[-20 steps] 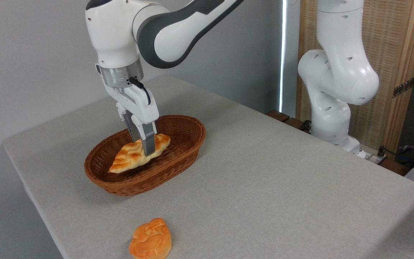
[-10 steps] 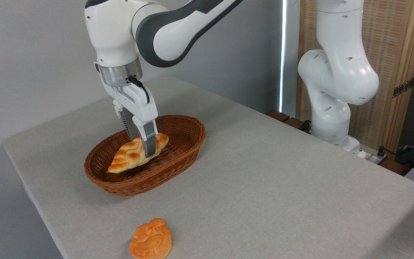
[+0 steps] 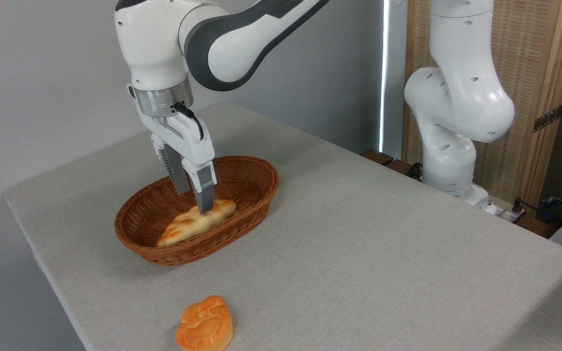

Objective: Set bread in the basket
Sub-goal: 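Lower the croissant into the basket and open the gripper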

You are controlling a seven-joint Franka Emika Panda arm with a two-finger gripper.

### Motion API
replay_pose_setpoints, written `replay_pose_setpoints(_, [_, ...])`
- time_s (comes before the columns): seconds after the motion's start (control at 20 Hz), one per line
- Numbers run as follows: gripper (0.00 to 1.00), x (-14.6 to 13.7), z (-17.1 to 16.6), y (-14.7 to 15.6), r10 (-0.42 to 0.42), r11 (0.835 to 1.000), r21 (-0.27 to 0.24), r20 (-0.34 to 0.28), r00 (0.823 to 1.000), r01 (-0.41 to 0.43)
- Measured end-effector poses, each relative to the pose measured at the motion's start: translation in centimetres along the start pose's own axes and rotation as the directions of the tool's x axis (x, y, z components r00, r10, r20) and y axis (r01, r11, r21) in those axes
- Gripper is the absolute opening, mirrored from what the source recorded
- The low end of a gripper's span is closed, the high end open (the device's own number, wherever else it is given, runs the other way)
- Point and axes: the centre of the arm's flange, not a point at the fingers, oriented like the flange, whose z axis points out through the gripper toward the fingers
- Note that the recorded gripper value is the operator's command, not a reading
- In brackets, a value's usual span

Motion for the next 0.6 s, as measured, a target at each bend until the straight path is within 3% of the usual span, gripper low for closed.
replay_pose_setpoints(0.4, [1.0,0.1,-0.4,0.0,-0.006,1.0,0.004,-0.007,1.0,0.006])
replay_pose_setpoints(0.6, [1.0,-0.1,-2.6,-0.4,-0.014,1.0,0.011,-0.02,1.0,0.014])
